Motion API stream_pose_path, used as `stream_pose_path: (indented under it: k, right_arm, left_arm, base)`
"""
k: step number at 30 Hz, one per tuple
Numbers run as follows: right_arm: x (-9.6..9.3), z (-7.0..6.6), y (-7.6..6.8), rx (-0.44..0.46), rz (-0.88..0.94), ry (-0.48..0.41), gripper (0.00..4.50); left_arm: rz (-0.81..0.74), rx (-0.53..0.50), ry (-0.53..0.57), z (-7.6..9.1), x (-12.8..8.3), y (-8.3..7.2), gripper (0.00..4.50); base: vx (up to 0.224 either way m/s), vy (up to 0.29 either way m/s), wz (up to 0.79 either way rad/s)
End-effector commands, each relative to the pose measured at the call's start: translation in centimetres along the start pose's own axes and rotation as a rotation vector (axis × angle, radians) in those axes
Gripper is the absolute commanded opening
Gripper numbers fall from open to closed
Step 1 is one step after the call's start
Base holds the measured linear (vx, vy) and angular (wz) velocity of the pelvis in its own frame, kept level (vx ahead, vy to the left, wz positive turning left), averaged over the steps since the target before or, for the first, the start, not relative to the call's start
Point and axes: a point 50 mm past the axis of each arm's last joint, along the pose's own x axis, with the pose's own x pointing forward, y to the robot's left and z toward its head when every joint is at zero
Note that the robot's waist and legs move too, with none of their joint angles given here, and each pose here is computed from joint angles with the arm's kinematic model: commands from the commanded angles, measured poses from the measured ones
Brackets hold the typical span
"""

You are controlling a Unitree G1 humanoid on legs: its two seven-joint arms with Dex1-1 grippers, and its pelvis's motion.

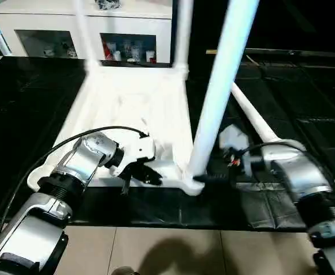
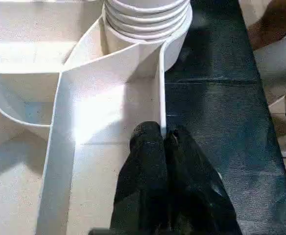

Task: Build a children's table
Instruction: Rotate leg to tighten

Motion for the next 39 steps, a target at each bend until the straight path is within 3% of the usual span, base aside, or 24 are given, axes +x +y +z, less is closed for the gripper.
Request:
stream_pose_path:
  k: [1, 5, 6, 10, 17, 26, 29, 32, 34, 36, 39]
  right_arm:
    - [-0.1, 0.2, -0.1, -0.02, 0.017, 0.015, 4.42]
    - [-0.2, -0.2, 0.3, -0.021, 0.063, 0.032, 4.25]
    - [-0.2, -0.3, 0.3, -0.02, 0.061, 0.036, 3.92]
    - [-0.2, -0.7, 0.2, 0.008, 0.056, 0.038, 3.81]
    - [-0.1, -0.8, 0.3, 0.043, 0.079, 0.025, 3.01]
    - [-0.2, -0.9, 0.4, 0.066, 0.109, 0.016, 2.72]
    - [-0.2, -1.0, 0.7, 0.08, 0.12, 0.003, 2.7]
    - [0.1, -0.8, 1.0, 0.122, 0.106, -0.065, 2.7]
    - [1.2, -0.6, 1.2, 0.21, 0.025, -0.146, 2.7]
    - [2.1, -0.6, 1.4, 0.236, -0.041, -0.165, 2.69]
    - [5.1, -0.6, 1.1, 0.315, -0.278, -0.177, 2.69]
  left_arm:
    - [-0.067, 0.049, 0.017, 0.6, 0.6, -0.2, 0.0]
    - [-0.067, 0.054, 0.018, 0.6, 0.6, -0.2, 0.0]
    - [-0.068, 0.054, 0.018, 0.6, 0.7, -0.2, 0.0]
    - [-0.071, 0.056, 0.017, 0.6, 0.8, -0.2, 0.0]
    - [-0.07, 0.055, 0.015, 0.5, 0.8, -0.2, 0.0]
    - [-0.07, 0.042, 0.003, 0.4, 0.7, -0.1, 0.0]
    - [-0.047, 0.0, -0.023, 0.5, 0.8, 0.1, 0.0]
    - [0.013, -0.073, -0.093, 1.2, 1.2, 0.6, 0.0]
    - [0.117, -0.124, -0.151, 2.2, 1.7, 1.4, 0.0]
    - [0.168, -0.152, -0.174, 2.7, 1.9, 1.8, 0.0]
    - [0.303, -0.243, -0.218, 3.6, 2.2, 2.6, 0.0]
  base:
    - [0.0, 0.0, 0.0]
    - [0.0, 0.0, 0.0]
    - [0.0, 0.0, 0.0]
    - [0.0, 0.0, 0.0]
    - [0.0, 0.0, 0.0]
    - [0.0, 0.0, 0.0]
    - [0.0, 0.0, 0.0]
    - [0.0, 0.0, 0.0]
    - [0.0, 0.0, 0.0]
    - [0.0, 0.0, 0.0]
    - [0.0, 0.0, 0.0]
